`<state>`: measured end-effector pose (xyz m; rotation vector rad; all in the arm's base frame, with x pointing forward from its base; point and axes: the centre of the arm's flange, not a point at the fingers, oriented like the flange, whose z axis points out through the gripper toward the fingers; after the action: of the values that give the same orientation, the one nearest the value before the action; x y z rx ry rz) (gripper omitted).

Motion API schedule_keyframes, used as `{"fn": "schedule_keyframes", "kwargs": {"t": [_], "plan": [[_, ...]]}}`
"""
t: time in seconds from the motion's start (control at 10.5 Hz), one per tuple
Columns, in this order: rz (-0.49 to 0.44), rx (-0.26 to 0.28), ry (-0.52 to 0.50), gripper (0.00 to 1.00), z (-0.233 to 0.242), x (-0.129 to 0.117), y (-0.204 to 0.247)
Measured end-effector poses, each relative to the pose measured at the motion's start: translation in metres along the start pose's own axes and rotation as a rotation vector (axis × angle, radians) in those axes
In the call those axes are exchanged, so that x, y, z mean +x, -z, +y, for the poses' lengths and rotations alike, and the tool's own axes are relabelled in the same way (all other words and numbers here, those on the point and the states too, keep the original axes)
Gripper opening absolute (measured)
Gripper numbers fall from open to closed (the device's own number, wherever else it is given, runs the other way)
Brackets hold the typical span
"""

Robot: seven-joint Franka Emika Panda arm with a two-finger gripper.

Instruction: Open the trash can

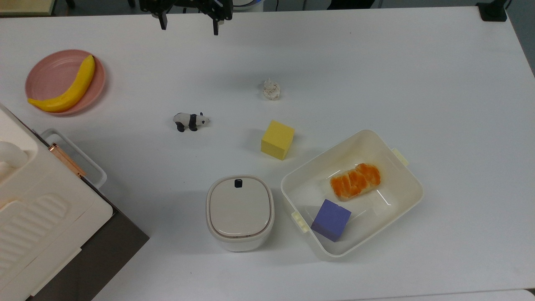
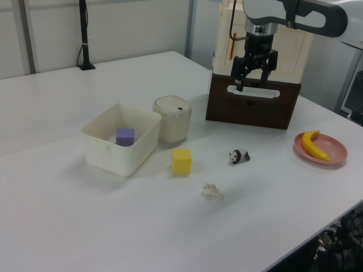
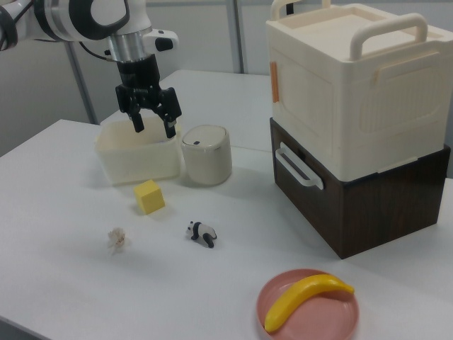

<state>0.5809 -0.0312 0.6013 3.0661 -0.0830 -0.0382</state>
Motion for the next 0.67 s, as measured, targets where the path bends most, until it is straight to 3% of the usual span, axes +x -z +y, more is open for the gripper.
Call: {"fn": "schedule_keyframes", "kwargs": {"t": [0.48,0.67], "plan": [[-0.014,-0.001,0.026,1.0,-0.003,0.0029,-0.0078],[-0.019,0.0,0.068,0.93,-0.007,0.0041,-0.0103]]}}
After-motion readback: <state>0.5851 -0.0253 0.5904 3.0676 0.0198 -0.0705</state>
